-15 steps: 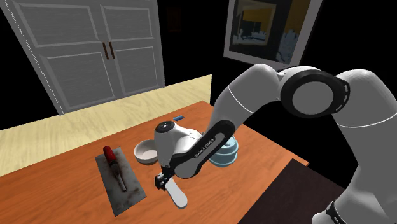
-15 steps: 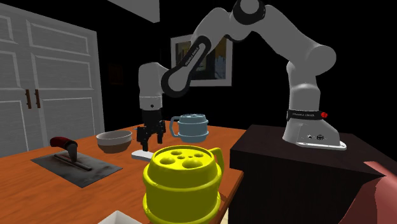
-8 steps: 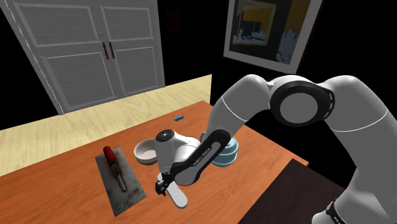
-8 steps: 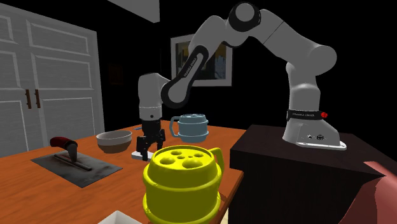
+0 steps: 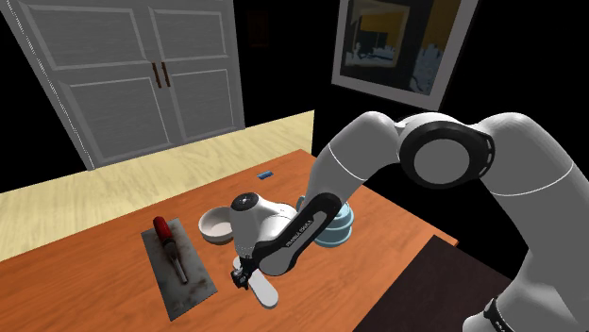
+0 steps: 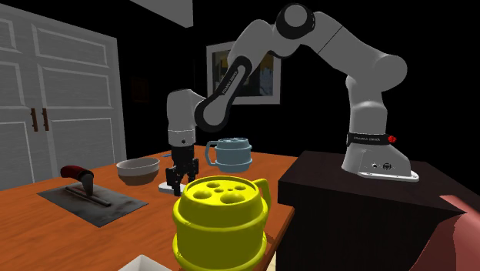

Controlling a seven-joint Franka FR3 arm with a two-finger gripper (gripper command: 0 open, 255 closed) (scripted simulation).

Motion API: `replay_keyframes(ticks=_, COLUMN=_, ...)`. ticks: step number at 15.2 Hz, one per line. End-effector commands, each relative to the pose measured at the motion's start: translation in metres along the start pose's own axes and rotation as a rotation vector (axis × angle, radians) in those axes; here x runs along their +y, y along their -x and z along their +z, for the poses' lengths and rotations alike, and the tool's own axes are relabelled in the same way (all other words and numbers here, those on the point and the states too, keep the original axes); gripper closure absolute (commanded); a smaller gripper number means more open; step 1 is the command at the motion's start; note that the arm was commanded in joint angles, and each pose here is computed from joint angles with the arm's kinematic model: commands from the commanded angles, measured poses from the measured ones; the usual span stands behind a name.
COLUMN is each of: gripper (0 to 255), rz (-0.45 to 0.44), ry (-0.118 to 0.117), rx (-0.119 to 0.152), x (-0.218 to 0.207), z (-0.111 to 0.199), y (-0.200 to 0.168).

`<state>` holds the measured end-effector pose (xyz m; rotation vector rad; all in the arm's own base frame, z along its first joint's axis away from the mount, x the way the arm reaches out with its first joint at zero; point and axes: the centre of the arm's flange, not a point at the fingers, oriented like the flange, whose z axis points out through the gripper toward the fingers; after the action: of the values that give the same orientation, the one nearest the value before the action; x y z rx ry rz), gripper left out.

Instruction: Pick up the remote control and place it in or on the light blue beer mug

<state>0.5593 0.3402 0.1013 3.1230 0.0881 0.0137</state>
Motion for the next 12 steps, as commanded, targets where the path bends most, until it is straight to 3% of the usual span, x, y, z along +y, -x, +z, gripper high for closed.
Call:
replay_keyframes(ticks=1, gripper=255, rz=0.000, ry=0.000, rx=0.000, x=0.000, z=0.000, y=0.000)
replay_keyframes(ticks=9, gripper=255, rz=0.000, ry=0.000, rx=0.000, x=0.000, z=0.000, y=0.000)
replay_keyframes(ticks=12, gripper=255, rz=0.000, ry=0.000, rx=0.000, x=0.000, z=-0.016, y=0.000)
